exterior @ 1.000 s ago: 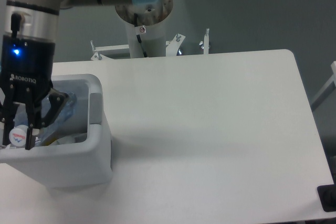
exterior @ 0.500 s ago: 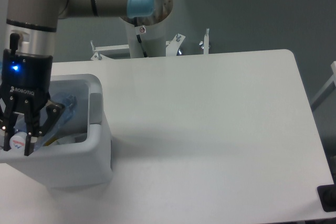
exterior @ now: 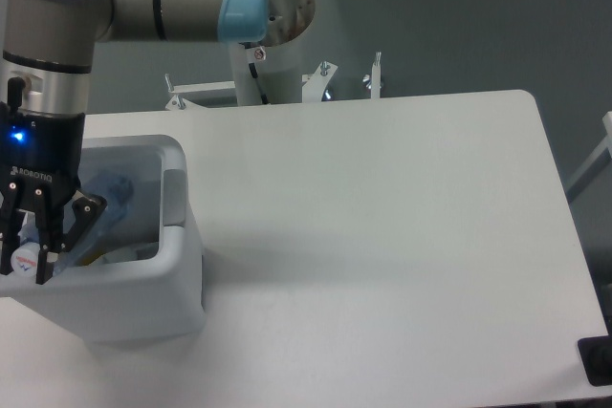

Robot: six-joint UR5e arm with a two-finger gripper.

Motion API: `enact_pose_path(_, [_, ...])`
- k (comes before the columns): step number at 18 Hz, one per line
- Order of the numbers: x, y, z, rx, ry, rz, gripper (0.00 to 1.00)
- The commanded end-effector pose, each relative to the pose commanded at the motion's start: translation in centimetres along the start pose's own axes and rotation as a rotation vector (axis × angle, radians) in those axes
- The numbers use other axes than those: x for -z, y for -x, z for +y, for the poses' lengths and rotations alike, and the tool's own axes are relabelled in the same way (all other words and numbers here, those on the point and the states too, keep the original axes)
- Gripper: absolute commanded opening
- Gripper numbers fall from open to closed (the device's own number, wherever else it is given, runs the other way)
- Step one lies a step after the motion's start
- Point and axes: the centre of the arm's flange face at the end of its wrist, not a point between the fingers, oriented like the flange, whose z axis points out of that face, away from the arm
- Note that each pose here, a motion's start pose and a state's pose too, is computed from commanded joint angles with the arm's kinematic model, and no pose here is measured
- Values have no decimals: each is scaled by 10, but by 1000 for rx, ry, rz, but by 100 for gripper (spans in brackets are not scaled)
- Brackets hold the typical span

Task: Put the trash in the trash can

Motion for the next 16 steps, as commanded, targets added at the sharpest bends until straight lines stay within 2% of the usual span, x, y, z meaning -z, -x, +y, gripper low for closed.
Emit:
enact_pose_path(1, [0,0,0,0,0,-2,92])
enact_pose_path(3, [5,0,-2,0,-6,-5,100])
enact_pose_path(7, [10,4,-6,0,-17,-10,100])
enact_pose_path(10, [17,28,-9,-14,-24,-41,100])
enact_pose_path(16, [30,135,-7,-4,-10,-223,100])
